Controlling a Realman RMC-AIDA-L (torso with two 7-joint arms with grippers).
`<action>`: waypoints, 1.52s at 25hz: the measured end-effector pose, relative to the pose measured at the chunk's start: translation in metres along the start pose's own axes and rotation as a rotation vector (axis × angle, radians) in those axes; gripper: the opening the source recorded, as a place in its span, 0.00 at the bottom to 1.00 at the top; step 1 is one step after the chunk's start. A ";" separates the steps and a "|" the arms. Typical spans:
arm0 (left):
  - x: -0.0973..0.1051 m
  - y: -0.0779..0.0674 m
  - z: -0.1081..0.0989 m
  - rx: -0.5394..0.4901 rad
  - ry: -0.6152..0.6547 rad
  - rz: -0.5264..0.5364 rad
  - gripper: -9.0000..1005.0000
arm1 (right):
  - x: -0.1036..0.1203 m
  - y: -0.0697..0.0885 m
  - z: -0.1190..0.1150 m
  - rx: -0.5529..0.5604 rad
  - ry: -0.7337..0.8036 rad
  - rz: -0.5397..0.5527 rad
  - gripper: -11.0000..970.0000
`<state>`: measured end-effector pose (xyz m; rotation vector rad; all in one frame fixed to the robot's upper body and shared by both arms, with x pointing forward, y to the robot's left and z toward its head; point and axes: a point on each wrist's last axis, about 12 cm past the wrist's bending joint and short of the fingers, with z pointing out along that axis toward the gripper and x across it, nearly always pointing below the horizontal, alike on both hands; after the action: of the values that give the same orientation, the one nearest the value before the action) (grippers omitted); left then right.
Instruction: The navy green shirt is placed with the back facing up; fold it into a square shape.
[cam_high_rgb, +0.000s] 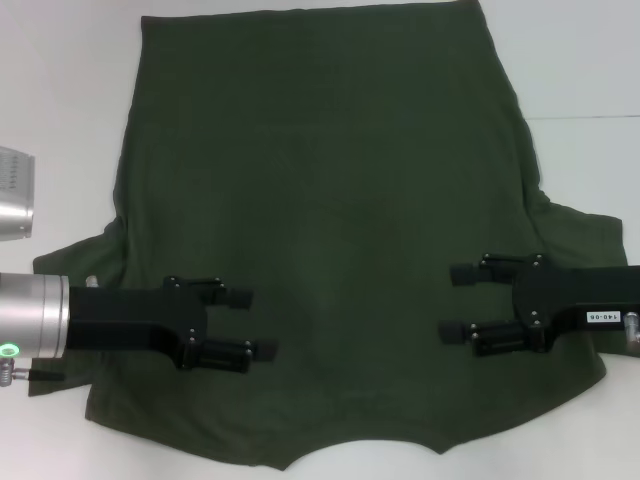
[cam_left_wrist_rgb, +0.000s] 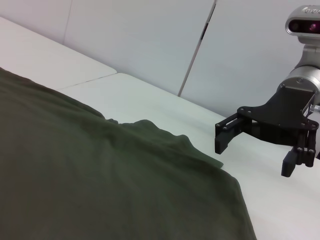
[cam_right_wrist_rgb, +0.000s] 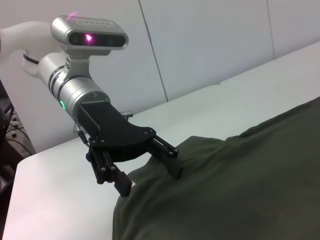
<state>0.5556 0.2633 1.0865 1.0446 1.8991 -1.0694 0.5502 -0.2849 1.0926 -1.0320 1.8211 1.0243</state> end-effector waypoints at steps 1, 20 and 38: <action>0.000 0.000 0.000 0.000 0.000 0.000 0.90 | 0.000 0.000 0.000 0.000 0.000 0.000 0.97; 0.001 0.000 0.000 -0.001 -0.003 -0.003 0.90 | 0.000 0.000 0.001 -0.003 0.002 0.000 0.97; -0.001 0.001 -0.002 -0.011 -0.015 0.008 0.90 | 0.000 0.000 0.001 -0.002 0.000 0.000 0.97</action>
<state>0.5563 0.2650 1.0882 1.0346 1.8856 -1.0583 0.5500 -0.2843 1.0923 -1.0330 1.8210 1.0260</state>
